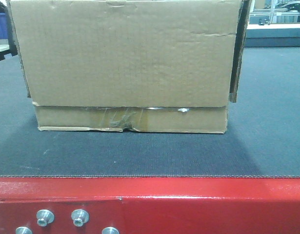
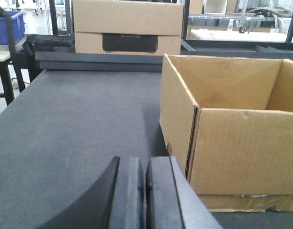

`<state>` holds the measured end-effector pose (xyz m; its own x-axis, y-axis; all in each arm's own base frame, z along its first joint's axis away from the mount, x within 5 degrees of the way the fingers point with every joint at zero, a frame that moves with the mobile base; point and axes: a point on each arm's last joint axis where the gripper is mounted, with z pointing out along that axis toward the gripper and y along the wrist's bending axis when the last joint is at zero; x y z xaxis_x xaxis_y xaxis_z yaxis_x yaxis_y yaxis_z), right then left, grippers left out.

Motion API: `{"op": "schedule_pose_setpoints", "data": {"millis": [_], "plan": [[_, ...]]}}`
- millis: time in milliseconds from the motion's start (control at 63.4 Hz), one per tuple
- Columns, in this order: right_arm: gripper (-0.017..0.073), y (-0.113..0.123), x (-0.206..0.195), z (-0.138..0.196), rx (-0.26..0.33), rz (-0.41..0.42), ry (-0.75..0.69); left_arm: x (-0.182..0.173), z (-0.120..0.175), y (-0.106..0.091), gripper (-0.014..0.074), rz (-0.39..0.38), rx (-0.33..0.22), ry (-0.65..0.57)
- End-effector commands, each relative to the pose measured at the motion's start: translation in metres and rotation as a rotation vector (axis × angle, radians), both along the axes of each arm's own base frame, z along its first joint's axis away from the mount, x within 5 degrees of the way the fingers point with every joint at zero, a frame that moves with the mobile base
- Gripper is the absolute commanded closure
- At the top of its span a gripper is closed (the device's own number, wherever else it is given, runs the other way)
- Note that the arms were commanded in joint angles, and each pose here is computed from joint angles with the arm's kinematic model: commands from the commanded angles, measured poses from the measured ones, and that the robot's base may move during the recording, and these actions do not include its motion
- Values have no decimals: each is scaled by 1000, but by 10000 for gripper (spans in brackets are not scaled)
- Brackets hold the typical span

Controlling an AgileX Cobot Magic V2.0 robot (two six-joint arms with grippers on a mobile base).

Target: Grab carton from right shelf to conveyor

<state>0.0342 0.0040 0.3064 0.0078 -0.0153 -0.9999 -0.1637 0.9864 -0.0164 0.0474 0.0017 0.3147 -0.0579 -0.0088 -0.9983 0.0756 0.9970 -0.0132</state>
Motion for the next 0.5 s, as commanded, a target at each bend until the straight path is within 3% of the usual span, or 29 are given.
{"op": "schedule_pose_setpoints", "data": {"millis": [0, 95, 268, 489], "plan": [[629, 0, -1, 2, -7, -1, -32, -3, 0, 0, 580, 0, 17, -21], [629, 0, -1, 2, -7, -1, -32, -8, -5, -1, 580, -11, 91, -38], [629, 0, -1, 2, -7, -1, -32, -10, -30, -1, 580, 54, 27, -68], [629, 0, -1, 2, -7, -1, -32, 4, -83, 0, 580, 121, 21, -126]]}}
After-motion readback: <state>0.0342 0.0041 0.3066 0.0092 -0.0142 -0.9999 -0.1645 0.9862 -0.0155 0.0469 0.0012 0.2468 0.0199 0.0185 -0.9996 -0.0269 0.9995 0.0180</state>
